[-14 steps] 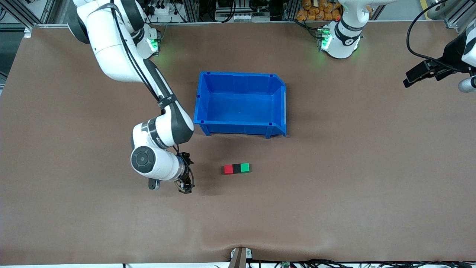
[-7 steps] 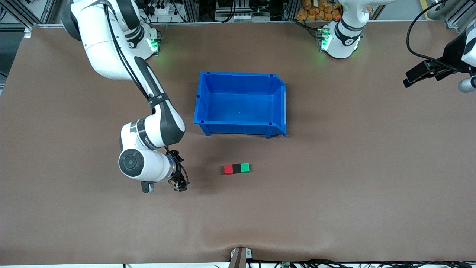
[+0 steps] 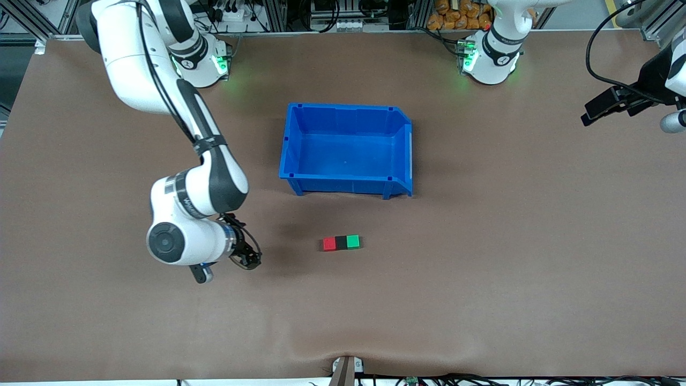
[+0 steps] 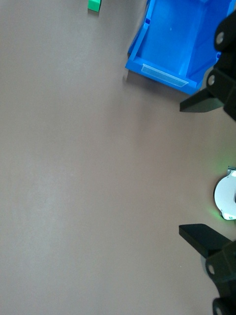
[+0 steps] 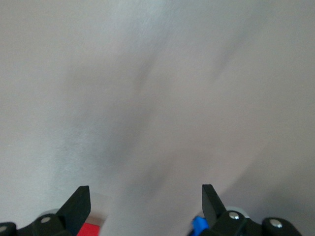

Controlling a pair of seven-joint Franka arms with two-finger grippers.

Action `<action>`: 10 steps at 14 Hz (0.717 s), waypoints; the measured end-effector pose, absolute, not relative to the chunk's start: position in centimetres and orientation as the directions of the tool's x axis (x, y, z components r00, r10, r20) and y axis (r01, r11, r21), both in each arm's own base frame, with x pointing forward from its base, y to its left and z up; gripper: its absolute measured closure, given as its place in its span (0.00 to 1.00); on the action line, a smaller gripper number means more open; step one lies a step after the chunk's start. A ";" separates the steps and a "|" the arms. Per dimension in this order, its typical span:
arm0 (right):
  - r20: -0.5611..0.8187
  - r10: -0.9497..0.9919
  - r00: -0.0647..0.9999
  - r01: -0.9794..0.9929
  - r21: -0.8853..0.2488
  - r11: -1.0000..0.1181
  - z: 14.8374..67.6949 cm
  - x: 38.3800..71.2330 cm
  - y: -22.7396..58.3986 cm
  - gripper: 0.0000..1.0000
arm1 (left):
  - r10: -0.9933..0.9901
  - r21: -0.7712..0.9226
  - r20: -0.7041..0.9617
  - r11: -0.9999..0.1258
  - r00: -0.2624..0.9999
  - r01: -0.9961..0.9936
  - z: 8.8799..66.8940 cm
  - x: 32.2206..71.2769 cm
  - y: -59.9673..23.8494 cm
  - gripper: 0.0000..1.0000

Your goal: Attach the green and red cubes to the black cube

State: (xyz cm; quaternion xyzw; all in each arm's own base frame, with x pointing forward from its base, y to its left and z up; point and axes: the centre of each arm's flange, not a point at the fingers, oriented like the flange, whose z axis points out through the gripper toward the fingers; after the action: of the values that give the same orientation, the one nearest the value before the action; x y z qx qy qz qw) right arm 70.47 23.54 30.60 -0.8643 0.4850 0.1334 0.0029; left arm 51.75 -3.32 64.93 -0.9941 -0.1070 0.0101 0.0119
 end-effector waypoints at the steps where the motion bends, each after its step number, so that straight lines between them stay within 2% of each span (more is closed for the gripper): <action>1: -0.237 -0.833 0.499 -0.836 0.123 -0.535 31.2 70.6 23.0 0.00 | 0.213 -0.026 -0.018 -0.977 0.977 0.213 64.9 51.8 -3.3 0.00; 7: -0.240 -0.759 0.605 -0.775 0.044 -0.631 34.9 71.5 20.2 0.00 | 0.213 -0.026 -0.018 -0.977 0.977 0.213 64.9 51.8 -3.3 0.00; 10: -0.256 -0.732 0.631 -0.749 0.041 -0.661 36.8 71.6 17.3 0.00 | 0.213 -0.026 -0.018 -0.977 0.977 0.213 64.9 51.7 -3.3 0.00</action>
State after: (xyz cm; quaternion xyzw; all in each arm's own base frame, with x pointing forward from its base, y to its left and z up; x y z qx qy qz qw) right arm 71.60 17.26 36.78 -0.9025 0.4103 0.1262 0.0345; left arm 51.75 -3.32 64.92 -0.9941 -0.1070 0.0104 0.0120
